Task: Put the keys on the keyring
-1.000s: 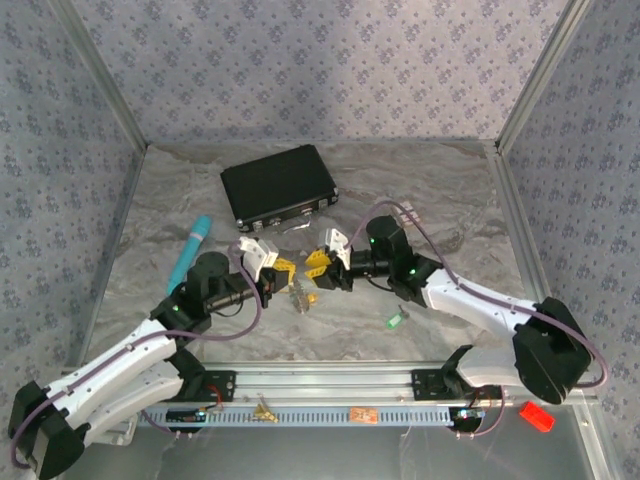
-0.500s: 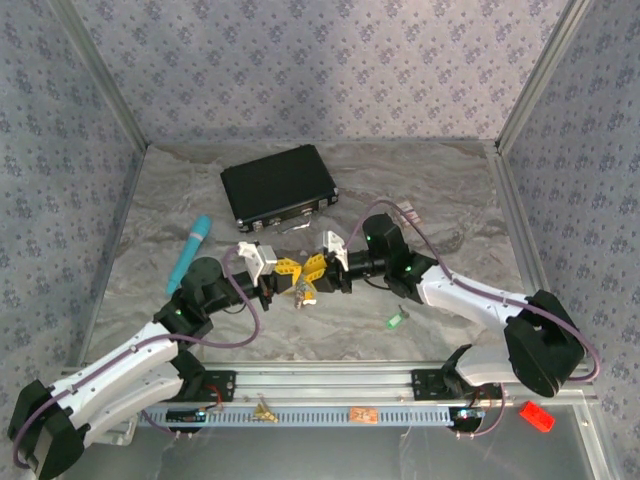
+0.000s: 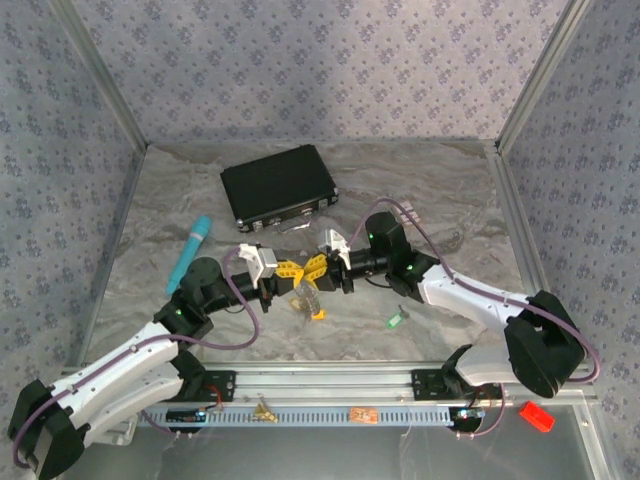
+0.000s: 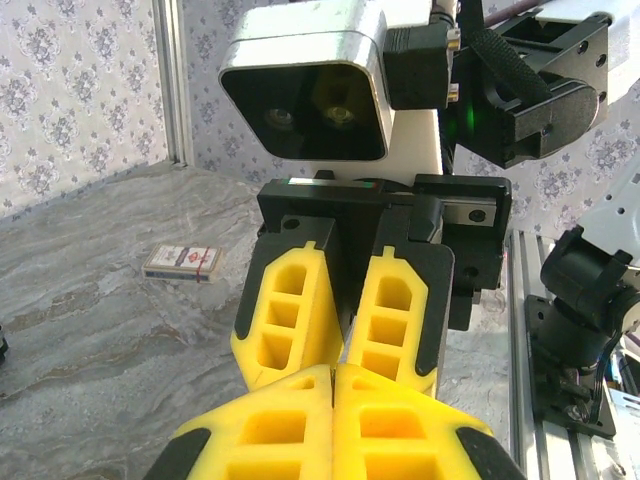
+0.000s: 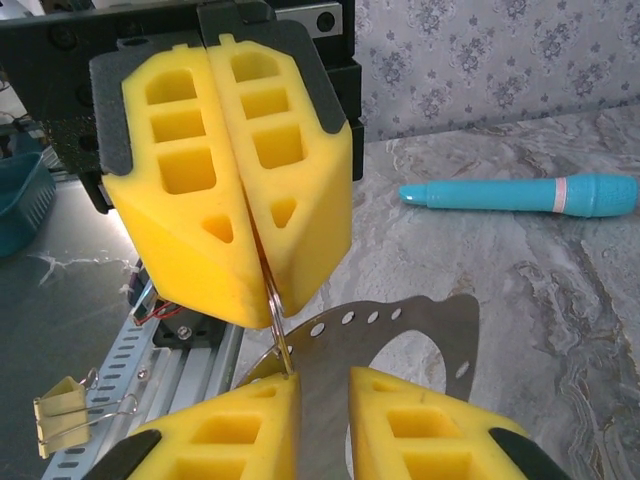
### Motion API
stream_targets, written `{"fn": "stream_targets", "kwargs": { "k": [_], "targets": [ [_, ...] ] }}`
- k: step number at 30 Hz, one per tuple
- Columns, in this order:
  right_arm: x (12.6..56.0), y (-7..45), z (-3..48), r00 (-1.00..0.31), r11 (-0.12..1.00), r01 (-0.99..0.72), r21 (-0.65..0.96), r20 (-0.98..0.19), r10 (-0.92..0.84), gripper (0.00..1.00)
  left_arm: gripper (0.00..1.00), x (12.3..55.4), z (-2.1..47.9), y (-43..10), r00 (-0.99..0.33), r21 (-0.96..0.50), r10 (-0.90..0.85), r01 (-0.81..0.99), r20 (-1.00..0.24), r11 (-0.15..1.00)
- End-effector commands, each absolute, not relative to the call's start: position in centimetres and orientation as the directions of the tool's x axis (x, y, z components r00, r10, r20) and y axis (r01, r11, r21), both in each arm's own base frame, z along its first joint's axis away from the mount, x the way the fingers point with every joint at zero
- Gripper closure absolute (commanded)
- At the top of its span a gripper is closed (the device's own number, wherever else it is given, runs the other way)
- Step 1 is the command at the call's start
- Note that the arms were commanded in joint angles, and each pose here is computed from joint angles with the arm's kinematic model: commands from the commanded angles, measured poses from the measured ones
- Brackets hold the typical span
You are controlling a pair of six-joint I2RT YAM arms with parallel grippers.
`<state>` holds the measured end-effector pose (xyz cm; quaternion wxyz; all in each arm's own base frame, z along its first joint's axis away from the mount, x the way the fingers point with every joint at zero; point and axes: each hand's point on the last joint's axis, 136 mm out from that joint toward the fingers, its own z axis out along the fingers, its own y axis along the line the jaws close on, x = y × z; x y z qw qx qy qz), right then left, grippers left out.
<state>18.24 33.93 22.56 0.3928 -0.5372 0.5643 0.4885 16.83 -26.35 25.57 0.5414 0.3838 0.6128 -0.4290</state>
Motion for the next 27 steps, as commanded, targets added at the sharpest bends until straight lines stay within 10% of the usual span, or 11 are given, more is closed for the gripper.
{"fn": "stream_targets", "kwargs": {
  "k": [1,7,27],
  "targets": [
    [17.8,33.8,24.7,-0.067,-0.081,-0.993,0.083,-0.981,-0.182,0.78,1.0,16.4,27.3,-26.6,-0.041,-0.05,-0.038,0.949,-0.998,0.31],
    [20.1,31.7,22.6,-0.085,0.08,-0.994,0.068,-0.967,-0.239,0.71,1.0,16.7,27.1,-26.5,-0.036,-0.043,-0.026,0.944,-0.999,0.327],
    [17.1,33.8,25.3,-0.065,-0.074,-0.994,0.078,-0.983,-0.17,0.81,1.0,16.1,27.1,-27.1,-0.037,-0.044,-0.03,0.96,-0.999,0.278]
  ]
}}
